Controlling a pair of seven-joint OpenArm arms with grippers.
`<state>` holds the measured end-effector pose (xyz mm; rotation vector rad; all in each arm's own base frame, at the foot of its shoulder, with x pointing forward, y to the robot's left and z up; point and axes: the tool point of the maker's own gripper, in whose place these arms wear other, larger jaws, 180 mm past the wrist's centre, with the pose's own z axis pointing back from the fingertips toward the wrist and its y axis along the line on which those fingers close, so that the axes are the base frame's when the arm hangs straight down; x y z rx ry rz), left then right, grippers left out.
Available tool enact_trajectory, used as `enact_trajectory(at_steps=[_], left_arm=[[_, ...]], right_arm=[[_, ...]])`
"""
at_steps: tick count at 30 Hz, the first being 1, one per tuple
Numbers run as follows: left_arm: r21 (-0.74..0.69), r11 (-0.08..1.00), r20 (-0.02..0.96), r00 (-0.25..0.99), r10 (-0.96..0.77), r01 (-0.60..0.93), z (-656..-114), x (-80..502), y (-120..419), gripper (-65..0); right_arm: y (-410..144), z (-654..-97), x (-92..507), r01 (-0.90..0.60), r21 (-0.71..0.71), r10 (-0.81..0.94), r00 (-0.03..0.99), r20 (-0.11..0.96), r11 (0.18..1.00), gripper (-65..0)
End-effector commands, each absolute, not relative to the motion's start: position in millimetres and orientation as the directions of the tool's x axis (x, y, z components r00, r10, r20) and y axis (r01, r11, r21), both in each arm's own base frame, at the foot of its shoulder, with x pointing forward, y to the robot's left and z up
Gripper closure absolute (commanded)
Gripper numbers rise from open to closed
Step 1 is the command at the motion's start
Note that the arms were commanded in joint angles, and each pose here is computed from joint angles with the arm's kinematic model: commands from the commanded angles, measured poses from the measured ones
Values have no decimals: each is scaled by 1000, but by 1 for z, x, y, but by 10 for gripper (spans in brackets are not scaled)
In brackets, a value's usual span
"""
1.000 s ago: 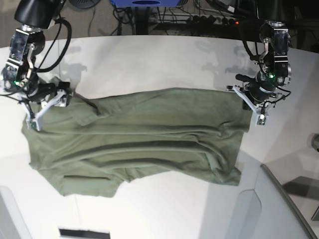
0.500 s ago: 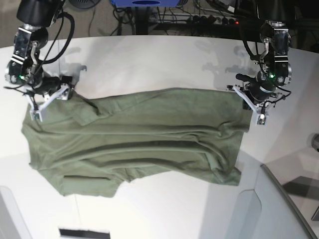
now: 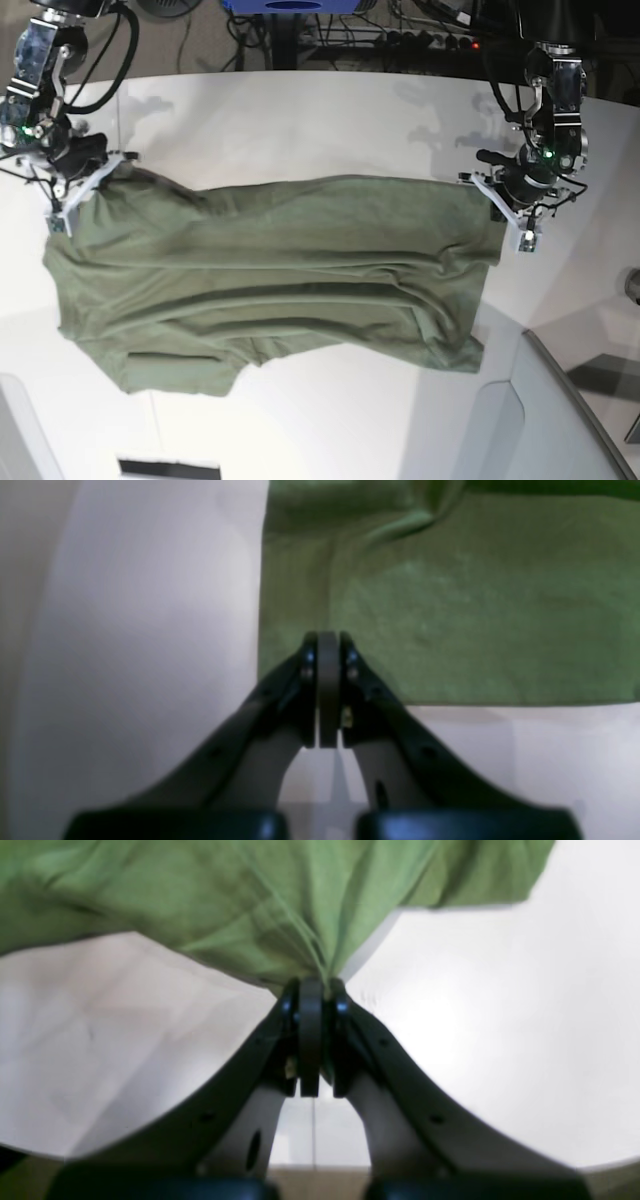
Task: Layout the t-shirt on the table in an organized manner, then fold the t-shirt properly
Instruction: 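Release the shirt with the right gripper and regrasp the shoulder edge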
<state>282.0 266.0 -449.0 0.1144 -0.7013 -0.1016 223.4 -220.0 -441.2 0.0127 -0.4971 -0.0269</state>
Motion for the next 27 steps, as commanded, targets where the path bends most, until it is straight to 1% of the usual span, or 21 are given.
enact_trajectory(at_steps=[1,5,7,11,17,18,20,22,24,25,26,27], left_arm=[[149,988,665,734,-135,47,-440,291,272,0],[145,989,652,748,-127,42,-446,288,274,0],[143,989,656,744,-127,42,-445,291,273,0],[142,989,652,748,-126,43,-447,290,273,0],[142,989,652,747,-129,47,-447,290,271,0],[142,989,652,747,-129,47,-447,290,271,0],[145,988,652,747,-129,45,-446,290,273,0],[149,988,651,748,-132,44,-446,290,274,0],[151,988,652,747,-132,43,-446,290,274,0],[151,988,652,747,-132,43,-446,290,274,0],[152,987,652,747,-134,44,-446,290,275,0],[152,987,652,747,-134,44,-446,290,275,0]], right_arm=[[-225,-430,225,18,-3,-14,866,501,1000,-8],[-221,-420,204,9,-26,4,880,474,1000,-8],[-219,-418,191,2,-36,14,896,444,999,-8],[-199,-427,169,24,13,-27,919,392,1000,-12],[-181,-435,155,41,61,-61,931,359,997,-18],[-180,-436,154,42,64,-62,933,355,997,-29],[-179,-437,149,46,66,-65,943,326,997,-89],[-179,-438,145,47,65,-64,953,296,997,-197],[-177,-436,146,47,74,-67,951,303,996,-312],[-175,-434,147,48,92,-75,947,312,995,-350],[-172,-429,151,45,113,-81,939,334,993,-371],[-174,-423,153,54,124,-95,930,356,991,-365]])
